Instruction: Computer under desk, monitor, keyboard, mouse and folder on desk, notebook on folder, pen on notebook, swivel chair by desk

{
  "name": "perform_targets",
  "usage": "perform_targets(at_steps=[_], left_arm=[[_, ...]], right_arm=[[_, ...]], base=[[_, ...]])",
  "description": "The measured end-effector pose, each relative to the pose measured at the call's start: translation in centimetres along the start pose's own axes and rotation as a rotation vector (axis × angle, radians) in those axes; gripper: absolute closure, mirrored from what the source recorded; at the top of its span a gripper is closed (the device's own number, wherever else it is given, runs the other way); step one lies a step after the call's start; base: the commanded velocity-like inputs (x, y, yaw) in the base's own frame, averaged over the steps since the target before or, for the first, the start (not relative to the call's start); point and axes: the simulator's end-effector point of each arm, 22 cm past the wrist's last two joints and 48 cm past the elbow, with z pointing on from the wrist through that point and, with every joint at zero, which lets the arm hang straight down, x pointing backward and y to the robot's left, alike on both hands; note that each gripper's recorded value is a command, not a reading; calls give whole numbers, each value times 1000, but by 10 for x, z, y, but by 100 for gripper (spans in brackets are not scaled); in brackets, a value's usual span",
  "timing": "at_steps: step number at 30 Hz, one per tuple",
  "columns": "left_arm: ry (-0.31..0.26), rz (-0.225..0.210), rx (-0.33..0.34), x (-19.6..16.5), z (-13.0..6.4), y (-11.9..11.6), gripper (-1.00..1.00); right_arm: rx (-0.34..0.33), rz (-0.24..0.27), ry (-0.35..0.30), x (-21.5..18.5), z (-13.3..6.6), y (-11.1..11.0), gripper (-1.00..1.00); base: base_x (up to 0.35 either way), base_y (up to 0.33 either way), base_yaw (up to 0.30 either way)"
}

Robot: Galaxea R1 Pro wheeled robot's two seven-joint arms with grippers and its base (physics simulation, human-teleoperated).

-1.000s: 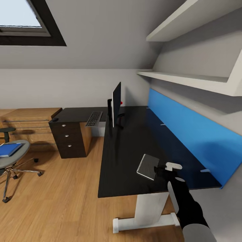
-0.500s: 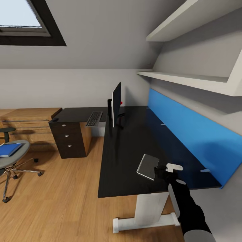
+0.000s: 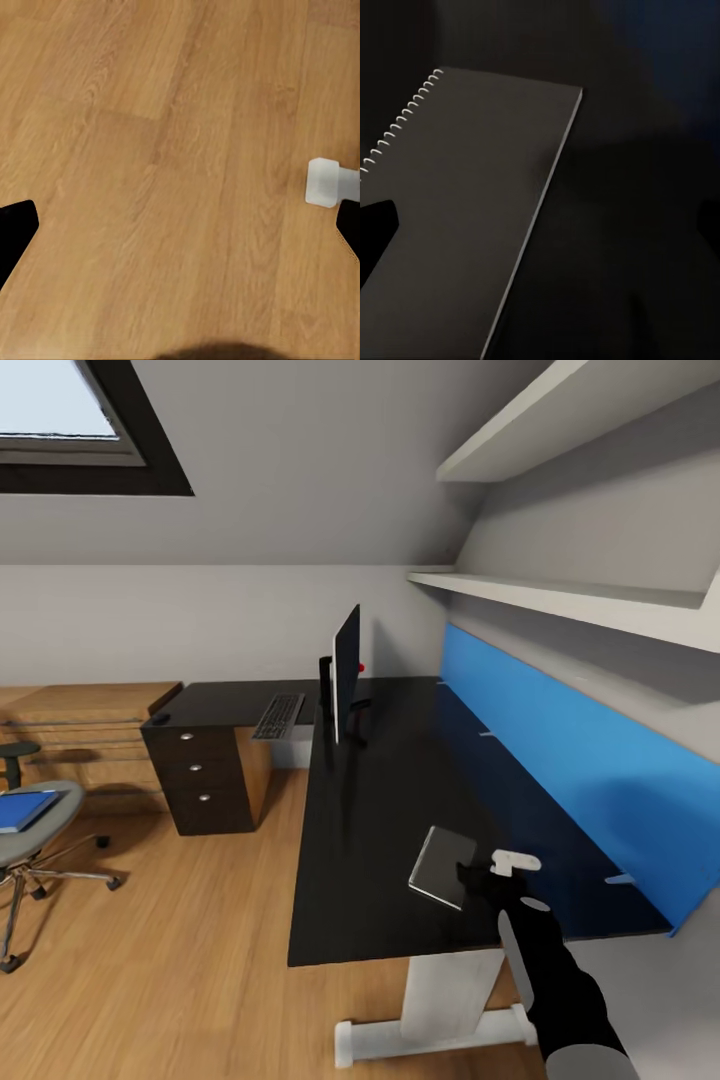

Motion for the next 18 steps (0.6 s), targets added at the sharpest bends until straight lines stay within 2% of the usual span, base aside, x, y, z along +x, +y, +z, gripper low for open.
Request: perform_targets(at_steps=[11, 18], left_arm=[[0, 0, 2, 0, 0, -1, -100], [0, 1, 1, 0, 0, 0, -100]], right_arm=[[0, -1, 7, 3, 1, 0, -100], [0, -1, 7, 3, 1, 0, -100]], base=[[296, 0, 0], [109, 0, 0]])
